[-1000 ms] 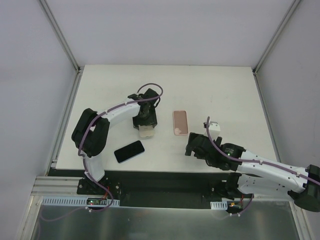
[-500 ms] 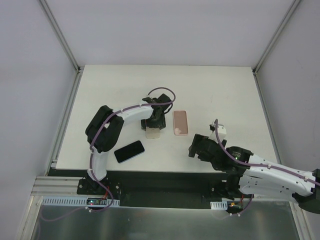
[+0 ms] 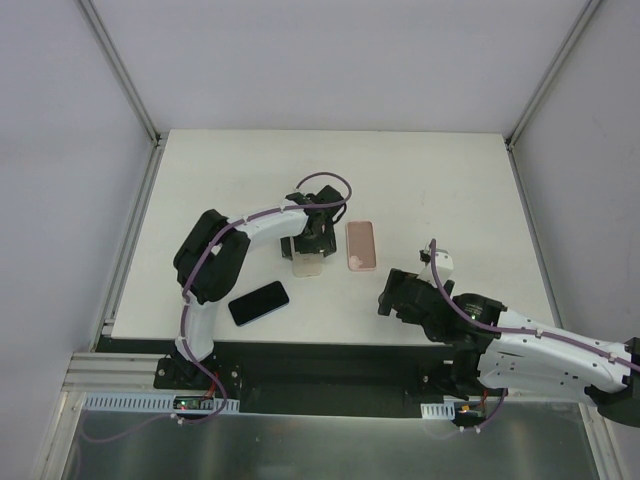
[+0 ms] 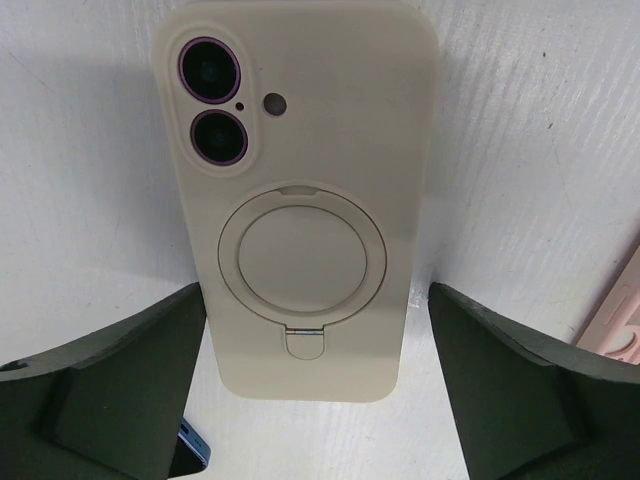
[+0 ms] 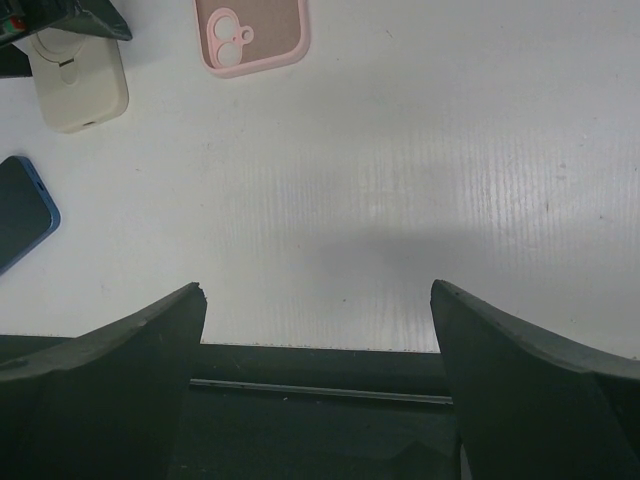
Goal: Take the phone out of the phone case
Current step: Move the phone to the center of the board, then pick up the phone at the center of the board.
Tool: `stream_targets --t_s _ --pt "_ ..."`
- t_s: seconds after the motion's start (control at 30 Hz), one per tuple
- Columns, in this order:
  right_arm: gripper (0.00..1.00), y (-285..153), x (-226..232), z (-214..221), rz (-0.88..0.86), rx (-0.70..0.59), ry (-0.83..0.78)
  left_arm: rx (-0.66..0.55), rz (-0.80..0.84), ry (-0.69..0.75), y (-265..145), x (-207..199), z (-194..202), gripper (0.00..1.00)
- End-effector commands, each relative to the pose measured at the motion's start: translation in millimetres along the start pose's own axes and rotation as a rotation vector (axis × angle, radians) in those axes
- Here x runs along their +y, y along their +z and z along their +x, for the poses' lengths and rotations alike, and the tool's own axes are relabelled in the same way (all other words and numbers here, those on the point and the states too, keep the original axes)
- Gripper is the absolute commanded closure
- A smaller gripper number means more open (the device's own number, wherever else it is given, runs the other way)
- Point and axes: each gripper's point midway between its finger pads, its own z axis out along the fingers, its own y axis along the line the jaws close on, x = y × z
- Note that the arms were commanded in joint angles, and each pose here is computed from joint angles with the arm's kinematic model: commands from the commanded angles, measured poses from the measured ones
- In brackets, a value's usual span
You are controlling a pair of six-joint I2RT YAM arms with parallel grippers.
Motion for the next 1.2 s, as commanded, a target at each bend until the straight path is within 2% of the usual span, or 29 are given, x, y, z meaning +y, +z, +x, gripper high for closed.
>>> stream_targets --t_s 0.0,0.2,0.3,0.33,0.4,0.43,0.47,0.53,0.57,0.63,0.77,0.97,1.17 --pt "0.03 -0.6 -0.3 -4.9 0.011 -0.023 0.000 0.071 -0.040 -0.010 17.8 3.8 21.7 0.16" --pt "0.03 1.0 2.6 -5.8 0.004 -0.029 -0.008 0.097 0.005 -0.002 19.2 -2.1 28.6 0.24" --pt "0.03 6.4 -2.3 -2.6 0.022 -0.033 -0.016 0.085 0.028 0.009 13.8 -2.1 26.7 0.57" --pt "0.01 8.8 -5.0 -5.2 0.032 -0.035 -0.015 0.082 0.034 0.011 11.7 -1.2 27.0 0.75" --pt "0.00 9.2 2.1 -8.0 -0.010 -0.013 0.012 0.066 0.063 0.012 2.7 -0.1 28.1 0.89" --pt "0.00 13.4 -0.3 -15.8 -0.007 -0.012 0.041 0.058 0.084 0.014 -1.9 -1.1 27.3 1.00" --pt "0.00 13.3 10.7 -15.5 -0.075 0.028 0.034 0.022 0.131 0.012 -15.2 -5.9 19.4 1.00" --pt "0.00 22.5 2.7 -31.2 -0.061 0.042 0.096 0.012 0.177 0.013 -25.3 -6.3 21.3 1.00" --pt "0.00 25.1 11.7 -27.8 -0.117 0.107 0.099 -0.012 0.216 0.016 -38.9 -8.8 17.0 1.00" --pt "0.00 36.3 7.2 -41.0 -0.130 0.132 0.179 -0.015 0.249 0.021 -47.5 -9.6 18.2 1.00" --pt "0.00 48.8 35.2 -59.1 -0.289 0.215 0.282 -0.040 0.310 0.015 -70.0 -9.0 16.8 1.00" --pt "0.00 67.9 65.7 -87.9 -0.361 0.248 0.347 -0.059 0.391 0.028 -95.4 -12.1 16.1 1.00" --pt "0.05 79.1 93.2 -115.2 -0.420 0.243 0.435 -0.062 0.479 0.068 -116.4 -18.6 18.5 1.00"
